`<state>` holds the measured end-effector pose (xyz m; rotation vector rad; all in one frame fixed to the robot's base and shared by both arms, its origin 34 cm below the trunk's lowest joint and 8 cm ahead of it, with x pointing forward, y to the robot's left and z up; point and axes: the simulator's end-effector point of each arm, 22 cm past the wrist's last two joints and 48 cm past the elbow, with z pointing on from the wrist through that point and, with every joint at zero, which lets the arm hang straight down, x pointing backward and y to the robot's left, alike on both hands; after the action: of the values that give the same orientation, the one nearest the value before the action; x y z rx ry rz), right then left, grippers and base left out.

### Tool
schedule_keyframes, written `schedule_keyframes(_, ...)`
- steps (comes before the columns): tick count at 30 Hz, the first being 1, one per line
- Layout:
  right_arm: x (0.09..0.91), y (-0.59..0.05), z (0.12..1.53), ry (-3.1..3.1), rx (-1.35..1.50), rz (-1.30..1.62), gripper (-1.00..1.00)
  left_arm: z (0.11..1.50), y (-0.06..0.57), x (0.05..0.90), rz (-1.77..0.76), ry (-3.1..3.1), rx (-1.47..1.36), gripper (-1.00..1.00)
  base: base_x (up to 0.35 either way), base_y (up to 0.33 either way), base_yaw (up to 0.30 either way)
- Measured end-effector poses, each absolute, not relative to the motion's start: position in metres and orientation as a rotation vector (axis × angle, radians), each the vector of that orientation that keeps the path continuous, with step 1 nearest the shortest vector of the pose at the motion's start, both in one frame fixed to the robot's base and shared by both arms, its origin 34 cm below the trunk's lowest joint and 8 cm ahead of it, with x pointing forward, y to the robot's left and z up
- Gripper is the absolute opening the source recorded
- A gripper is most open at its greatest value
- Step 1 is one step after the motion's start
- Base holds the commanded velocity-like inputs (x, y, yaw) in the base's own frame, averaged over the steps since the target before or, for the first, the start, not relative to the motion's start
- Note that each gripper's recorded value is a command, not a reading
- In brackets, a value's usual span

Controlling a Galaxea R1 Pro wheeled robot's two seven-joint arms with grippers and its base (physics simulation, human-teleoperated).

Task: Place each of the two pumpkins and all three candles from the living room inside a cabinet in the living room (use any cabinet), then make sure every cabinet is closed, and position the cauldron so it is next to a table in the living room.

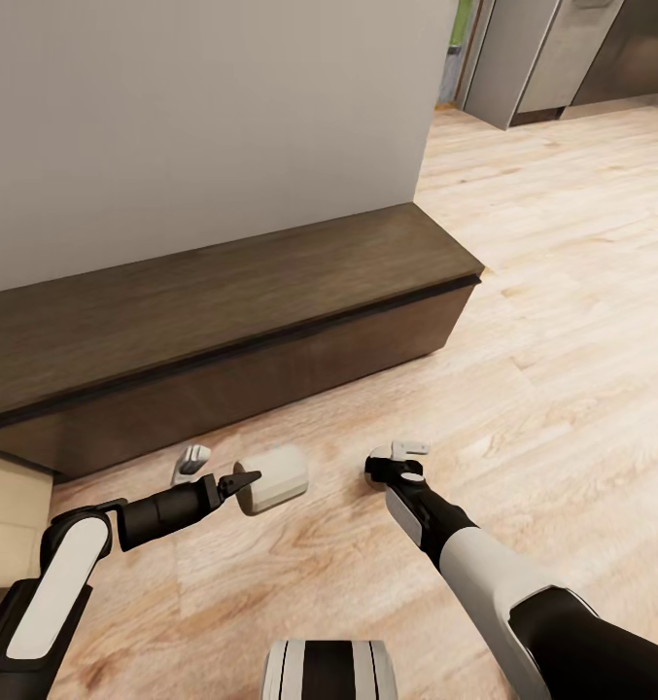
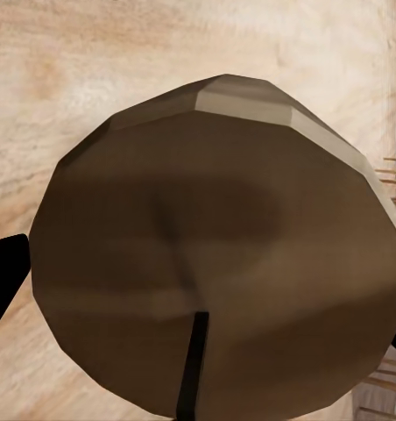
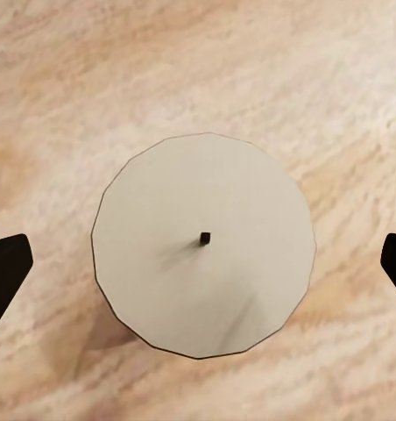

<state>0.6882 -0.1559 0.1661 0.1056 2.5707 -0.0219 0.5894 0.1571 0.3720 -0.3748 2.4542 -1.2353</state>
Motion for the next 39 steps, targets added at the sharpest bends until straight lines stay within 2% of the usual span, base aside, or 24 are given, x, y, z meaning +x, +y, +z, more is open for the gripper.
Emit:
schedule_keyframes(18,0.688,-0.156,0.166,2.570,0.106,-0.022,1.00,0.371,0.161,0.589,-1.223,2.459,-0.367,-1.00,0.094,0.000,0.000)
schedule_keyframes(39,0.682,-0.156,0.155,2.590,0.106,-0.024,1.00,0.363,0.162,0.588,-1.225,2.473,-0.382,-1.00,0.004,0.000,0.000)
